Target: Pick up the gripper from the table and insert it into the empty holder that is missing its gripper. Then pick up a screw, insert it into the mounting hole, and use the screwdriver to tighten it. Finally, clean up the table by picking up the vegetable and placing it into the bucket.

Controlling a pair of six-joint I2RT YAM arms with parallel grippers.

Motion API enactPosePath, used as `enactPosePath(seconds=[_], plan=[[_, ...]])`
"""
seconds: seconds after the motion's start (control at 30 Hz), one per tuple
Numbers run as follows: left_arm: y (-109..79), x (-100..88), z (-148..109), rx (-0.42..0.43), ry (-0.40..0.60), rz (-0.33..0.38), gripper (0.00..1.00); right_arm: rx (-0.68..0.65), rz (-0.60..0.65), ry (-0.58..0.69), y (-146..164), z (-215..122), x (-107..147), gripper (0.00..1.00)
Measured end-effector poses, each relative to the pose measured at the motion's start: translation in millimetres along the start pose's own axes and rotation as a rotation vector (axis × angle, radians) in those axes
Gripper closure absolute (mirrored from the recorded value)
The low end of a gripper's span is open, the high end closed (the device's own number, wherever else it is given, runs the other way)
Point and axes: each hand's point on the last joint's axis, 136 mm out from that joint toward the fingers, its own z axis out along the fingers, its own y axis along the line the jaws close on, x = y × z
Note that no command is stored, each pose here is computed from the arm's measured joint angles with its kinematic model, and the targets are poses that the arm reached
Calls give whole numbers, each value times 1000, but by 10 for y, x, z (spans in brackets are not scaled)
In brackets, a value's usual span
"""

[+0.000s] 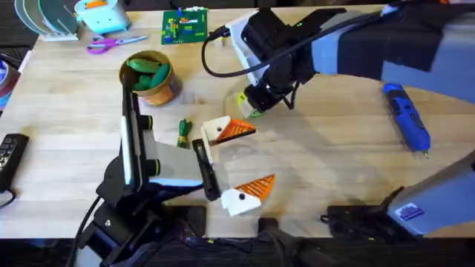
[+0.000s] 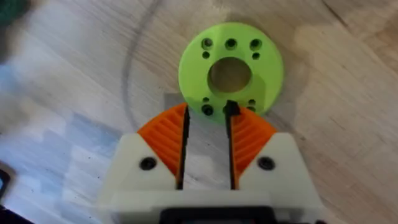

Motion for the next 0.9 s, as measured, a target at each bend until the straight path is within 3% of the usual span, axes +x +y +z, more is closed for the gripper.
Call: enactPosePath(seconds=[0.27, 0.4, 0.7, 0.9], plan=[[0, 1, 0, 0, 0, 0, 8, 14, -1, 0, -27, 51, -20, 767], [0, 0, 0, 0, 0, 0, 9, 14, -2, -3, -24, 48, -29, 977], [0, 0, 0, 0, 0, 0, 8, 18, 15, 0, -84, -4, -49, 994], [0, 0, 0, 0, 0, 0, 8, 32, 61, -11, -264, -244, -177, 994]])
